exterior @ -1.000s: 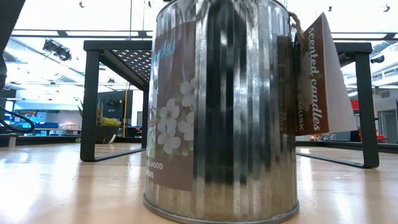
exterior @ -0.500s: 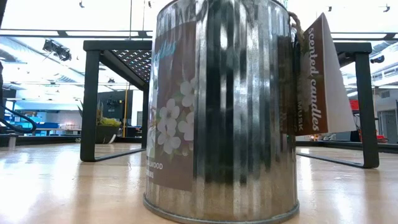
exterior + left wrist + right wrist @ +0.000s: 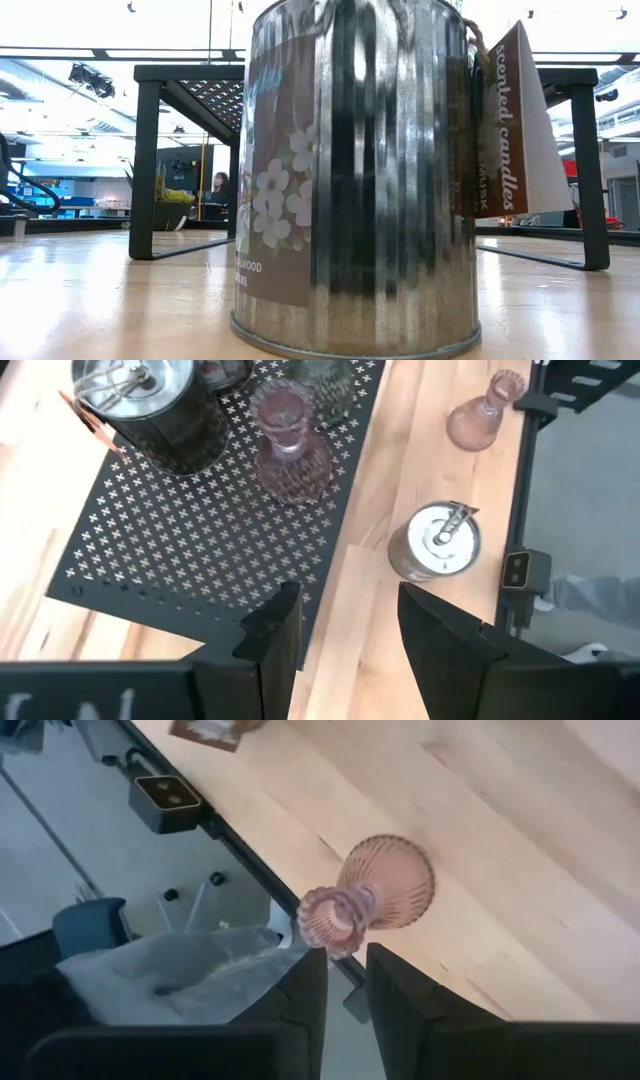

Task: Pick & Place candle stick holders
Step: Put the pink candle holder on the shelf aligned with the pink candle holder

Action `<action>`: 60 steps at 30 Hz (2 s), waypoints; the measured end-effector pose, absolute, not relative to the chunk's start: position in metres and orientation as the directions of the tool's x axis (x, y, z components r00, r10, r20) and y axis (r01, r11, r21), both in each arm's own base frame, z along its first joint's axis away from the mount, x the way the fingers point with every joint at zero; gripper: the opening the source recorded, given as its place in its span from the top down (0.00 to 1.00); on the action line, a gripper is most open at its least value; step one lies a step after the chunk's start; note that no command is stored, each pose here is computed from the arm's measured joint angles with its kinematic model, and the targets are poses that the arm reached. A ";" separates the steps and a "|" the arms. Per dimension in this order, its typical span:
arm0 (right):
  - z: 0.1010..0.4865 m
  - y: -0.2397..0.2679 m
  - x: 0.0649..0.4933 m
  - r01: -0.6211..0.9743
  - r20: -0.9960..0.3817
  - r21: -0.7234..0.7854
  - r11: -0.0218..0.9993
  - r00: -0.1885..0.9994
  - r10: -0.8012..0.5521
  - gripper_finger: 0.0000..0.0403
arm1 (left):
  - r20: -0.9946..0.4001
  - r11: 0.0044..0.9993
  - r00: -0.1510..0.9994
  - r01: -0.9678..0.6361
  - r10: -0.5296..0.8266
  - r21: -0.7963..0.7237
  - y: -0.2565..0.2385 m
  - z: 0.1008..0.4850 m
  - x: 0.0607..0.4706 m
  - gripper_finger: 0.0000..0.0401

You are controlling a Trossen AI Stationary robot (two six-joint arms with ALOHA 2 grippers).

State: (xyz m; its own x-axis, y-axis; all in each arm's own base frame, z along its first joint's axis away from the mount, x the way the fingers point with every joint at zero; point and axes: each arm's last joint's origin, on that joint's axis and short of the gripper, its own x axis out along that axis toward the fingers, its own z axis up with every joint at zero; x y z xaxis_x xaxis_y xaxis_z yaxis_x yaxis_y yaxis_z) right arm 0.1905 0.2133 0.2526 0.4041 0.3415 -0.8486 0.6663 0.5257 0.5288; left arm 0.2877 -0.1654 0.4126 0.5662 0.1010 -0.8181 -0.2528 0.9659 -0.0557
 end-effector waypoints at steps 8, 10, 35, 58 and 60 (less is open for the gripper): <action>0.223 0.213 0.190 0.660 -0.812 0.582 0.476 0.440 0.382 0.73 | -0.781 0.954 0.605 -0.298 0.156 -0.039 -0.173 0.414 0.283 0.57; 0.217 0.211 0.188 0.671 -0.819 0.571 0.473 0.431 0.379 0.71 | -0.777 0.953 0.610 -0.298 0.155 -0.044 -0.174 0.414 0.284 0.57; 0.184 0.228 0.201 0.678 -0.823 0.558 0.478 0.376 0.426 0.72 | -0.743 0.945 0.634 -0.326 0.214 -0.006 -0.171 0.415 0.286 0.57; 0.224 0.201 0.202 0.607 -0.750 0.654 0.452 0.441 0.494 0.98 | -0.743 0.942 0.632 -0.335 0.221 -0.004 -0.168 0.415 0.288 0.57; 0.235 0.195 0.201 0.570 -0.723 0.688 0.449 0.479 0.498 0.98 | -0.742 0.941 0.631 -0.339 0.225 -0.004 -0.167 0.415 0.289 0.57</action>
State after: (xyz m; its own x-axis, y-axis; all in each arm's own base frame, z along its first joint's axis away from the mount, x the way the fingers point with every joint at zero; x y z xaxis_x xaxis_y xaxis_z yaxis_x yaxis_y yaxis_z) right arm 0.2008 0.1945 0.2349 0.4794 0.4979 -0.7227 0.5703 0.4492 0.6878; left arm 0.2885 -0.1671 0.4151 0.6313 0.2247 -0.7423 -0.3392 0.9407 -0.0037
